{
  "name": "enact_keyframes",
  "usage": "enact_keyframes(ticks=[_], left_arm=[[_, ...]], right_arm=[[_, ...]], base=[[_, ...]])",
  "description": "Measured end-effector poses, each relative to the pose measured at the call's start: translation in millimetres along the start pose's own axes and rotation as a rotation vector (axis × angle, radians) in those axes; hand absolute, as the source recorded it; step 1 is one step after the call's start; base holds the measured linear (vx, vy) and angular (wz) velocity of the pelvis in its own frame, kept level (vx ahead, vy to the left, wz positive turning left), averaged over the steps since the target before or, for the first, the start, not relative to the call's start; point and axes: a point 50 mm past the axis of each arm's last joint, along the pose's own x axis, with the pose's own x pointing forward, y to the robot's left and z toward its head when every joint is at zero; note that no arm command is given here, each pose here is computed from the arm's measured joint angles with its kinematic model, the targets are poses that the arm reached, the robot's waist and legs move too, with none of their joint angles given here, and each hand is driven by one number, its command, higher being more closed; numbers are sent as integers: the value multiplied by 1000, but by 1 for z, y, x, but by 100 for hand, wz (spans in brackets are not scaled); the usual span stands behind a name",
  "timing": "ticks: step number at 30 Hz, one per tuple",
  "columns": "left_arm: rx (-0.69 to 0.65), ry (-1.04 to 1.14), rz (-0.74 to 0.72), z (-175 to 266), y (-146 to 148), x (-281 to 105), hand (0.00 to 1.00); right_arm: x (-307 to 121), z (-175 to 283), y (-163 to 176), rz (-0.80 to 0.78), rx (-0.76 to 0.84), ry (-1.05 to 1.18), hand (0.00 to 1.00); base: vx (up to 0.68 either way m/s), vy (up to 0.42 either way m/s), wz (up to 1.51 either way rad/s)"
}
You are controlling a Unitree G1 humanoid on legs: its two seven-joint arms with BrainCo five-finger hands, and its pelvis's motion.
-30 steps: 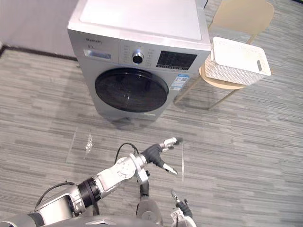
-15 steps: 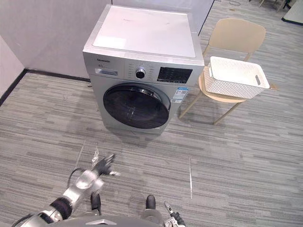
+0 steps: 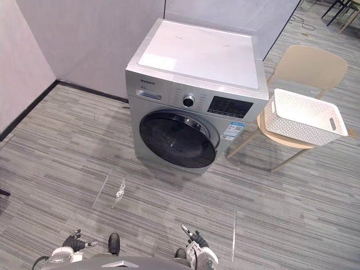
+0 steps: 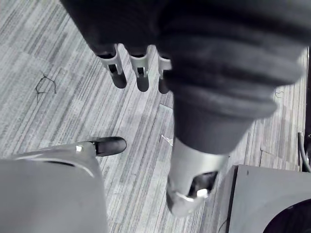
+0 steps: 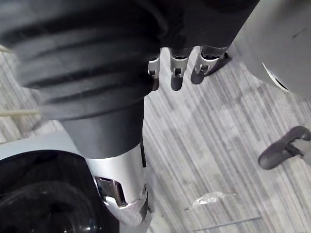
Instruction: Pick up the laundry basket with both hands and put the clothes into the washing machine.
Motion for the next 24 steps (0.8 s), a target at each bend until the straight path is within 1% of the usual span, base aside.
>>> enact_keyframes(ticks=[3,5,6,7,8,10,11,12,15,16,18,20,21,23,24], left_arm=[[8,-75,-2,30,-6,5,0],[21,-240,-13,91,-16,9,0],[27,-280,-17,107,-19,8,0],[34,-356,-24,138,-26,6,0],[41,-383,-26,149,-28,4,0],[76,-536,-40,208,-42,-9,0],[86,-575,-42,223,-45,-14,0],[95,-644,-42,249,-49,-24,0],[119,-859,-51,322,-62,-65,0],[126,-957,-60,348,-69,-87,0],[124,-1081,-71,378,-75,-117,0],[112,-1282,-94,421,-81,-173,0],[106,-1335,-102,430,-82,-189,0],[94,-1565,-87,463,-70,-258,0],[90,-1615,-77,469,-66,-274,0]], right_arm=[[1,5,4,13,-2,-17,0],[4,21,18,56,3,-70,0],[5,26,23,69,3,-88,0],[6,36,32,92,3,-125,0],[5,40,35,104,9,-141,0],[4,52,41,133,24,-192,0],[3,54,42,137,36,-203,0],[2,59,46,151,51,-228,0],[-6,74,52,197,85,-312,0],[-9,78,53,204,95,-339,0],[-12,80,52,209,97,-360,0],[-16,78,46,203,98,-377,0],[-17,78,45,202,99,-379,0],[-18,77,45,205,104,-384,0],[-18,76,45,206,105,-383,0]], base=[[32,2,-46],[-44,8,-34],[-111,15,-52],[-112,8,-52],[-173,35,-66],[-174,50,-54],[-171,45,-65],[-207,31,-83],[-214,-17,-80],[-153,-65,-69],[-96,-60,-49],[-10,-43,-29],[30,-39,-20],[36,-36,-22],[30,-43,-20]])
